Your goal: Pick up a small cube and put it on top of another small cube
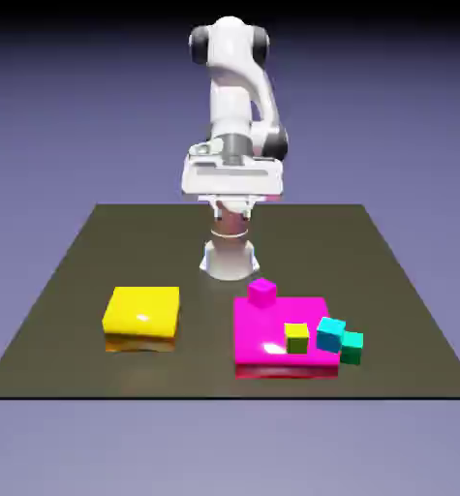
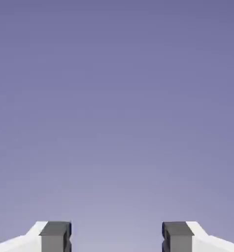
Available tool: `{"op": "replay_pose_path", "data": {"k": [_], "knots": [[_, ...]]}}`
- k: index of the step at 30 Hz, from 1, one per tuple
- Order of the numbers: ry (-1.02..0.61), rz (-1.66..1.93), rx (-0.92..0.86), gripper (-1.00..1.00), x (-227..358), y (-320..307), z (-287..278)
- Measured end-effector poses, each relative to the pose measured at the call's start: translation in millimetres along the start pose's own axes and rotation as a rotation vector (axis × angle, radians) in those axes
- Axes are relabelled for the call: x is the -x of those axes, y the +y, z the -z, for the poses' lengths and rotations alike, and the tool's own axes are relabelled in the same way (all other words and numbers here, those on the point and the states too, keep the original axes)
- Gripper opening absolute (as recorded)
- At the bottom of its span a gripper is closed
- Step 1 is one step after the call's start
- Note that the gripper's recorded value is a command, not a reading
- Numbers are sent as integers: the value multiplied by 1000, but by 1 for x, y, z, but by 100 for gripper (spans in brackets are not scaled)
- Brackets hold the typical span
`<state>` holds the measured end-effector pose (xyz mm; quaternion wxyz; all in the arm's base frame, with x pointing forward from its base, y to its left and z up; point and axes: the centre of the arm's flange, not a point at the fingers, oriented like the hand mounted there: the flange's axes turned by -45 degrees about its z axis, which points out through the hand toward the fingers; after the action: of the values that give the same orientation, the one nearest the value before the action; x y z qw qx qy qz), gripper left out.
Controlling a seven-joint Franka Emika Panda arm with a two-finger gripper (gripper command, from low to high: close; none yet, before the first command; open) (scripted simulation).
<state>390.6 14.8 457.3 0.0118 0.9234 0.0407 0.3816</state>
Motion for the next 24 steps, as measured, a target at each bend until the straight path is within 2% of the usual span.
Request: {"op": "replay_pose_path", "data": {"k": [6, 12, 24], "knots": [[-293, 296, -55, 0, -1, -86, -63], [-559, 579, -131, 0, 23, -178, -110], [-935, 981, -180, 0, 77, -288, -175]]}}
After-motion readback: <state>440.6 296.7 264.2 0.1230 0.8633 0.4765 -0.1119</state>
